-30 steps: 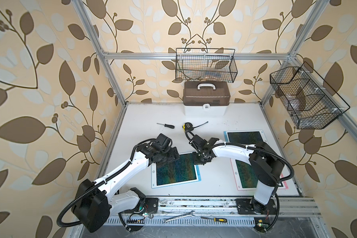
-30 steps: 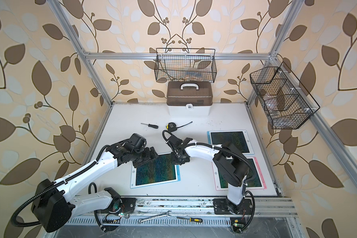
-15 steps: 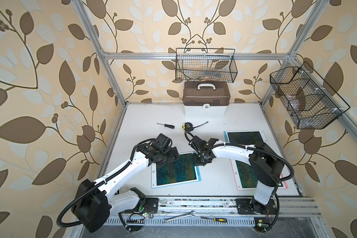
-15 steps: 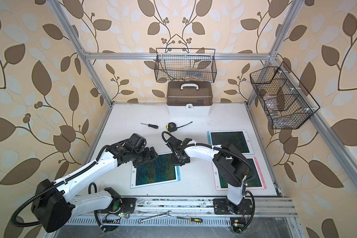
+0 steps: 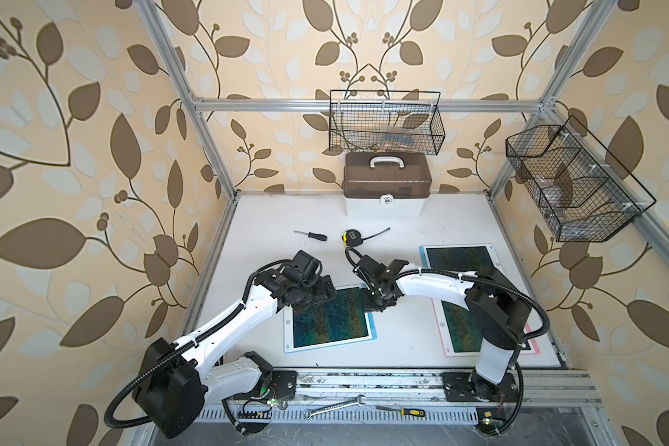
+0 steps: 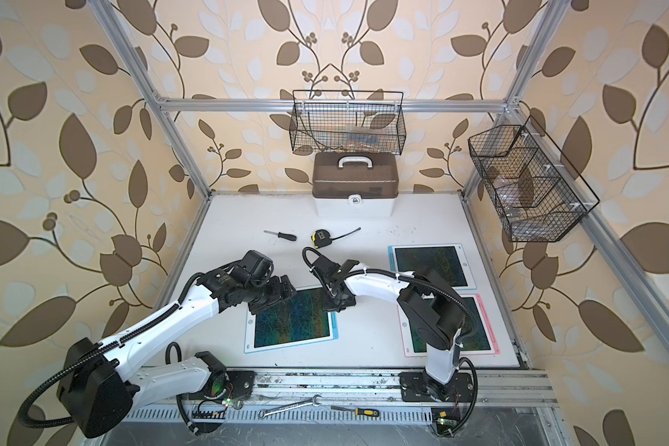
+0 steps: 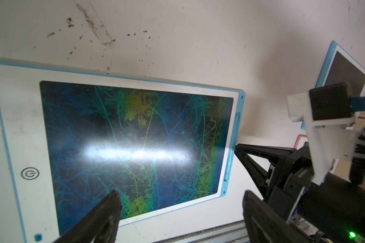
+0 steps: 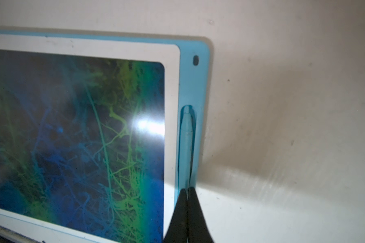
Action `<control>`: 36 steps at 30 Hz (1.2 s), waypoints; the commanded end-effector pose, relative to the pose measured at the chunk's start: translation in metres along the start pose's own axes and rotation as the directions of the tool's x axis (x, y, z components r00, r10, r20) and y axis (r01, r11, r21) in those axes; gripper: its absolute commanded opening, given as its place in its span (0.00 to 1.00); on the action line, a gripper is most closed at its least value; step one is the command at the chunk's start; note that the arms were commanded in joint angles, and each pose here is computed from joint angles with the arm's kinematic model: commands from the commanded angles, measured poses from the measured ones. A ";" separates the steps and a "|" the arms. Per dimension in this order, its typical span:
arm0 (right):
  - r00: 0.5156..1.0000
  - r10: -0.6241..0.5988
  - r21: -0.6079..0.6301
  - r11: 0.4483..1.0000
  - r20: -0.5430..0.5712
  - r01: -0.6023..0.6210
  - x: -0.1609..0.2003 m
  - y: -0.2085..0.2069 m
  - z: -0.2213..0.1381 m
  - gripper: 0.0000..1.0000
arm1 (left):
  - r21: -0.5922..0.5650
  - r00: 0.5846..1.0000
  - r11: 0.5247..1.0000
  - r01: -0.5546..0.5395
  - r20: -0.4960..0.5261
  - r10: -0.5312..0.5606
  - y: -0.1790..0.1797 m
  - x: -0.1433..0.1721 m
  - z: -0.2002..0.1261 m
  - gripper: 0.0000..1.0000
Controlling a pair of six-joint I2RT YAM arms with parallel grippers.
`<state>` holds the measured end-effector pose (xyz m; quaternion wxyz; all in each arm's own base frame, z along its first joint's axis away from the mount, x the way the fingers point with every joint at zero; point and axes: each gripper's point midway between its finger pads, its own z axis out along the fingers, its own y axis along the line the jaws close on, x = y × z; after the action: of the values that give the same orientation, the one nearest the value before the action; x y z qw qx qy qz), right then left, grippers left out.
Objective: Place the stylus back onto the writing tablet
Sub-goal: Place the stylus on the writing tablet.
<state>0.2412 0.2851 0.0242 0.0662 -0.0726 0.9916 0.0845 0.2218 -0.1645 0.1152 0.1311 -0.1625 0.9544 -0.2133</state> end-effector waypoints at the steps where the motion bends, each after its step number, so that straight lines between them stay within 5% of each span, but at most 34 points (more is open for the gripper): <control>1: 1.000 -0.014 0.008 1.000 -0.019 0.014 0.003 0.002 0.004 0.03 | -0.018 1.000 1.000 0.021 0.015 -0.021 0.009 0.000 -0.002 0.91; 36: 0.988 -0.146 0.228 0.962 -0.041 0.151 0.004 -0.011 0.009 0.00 | -0.023 0.999 0.999 0.029 0.021 -0.029 0.019 0.006 -0.003 0.91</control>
<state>0.2411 0.2867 0.0220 0.0782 -0.1331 0.9880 0.0026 0.2108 -0.1578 0.1096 0.1286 -0.1664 0.9543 -0.2123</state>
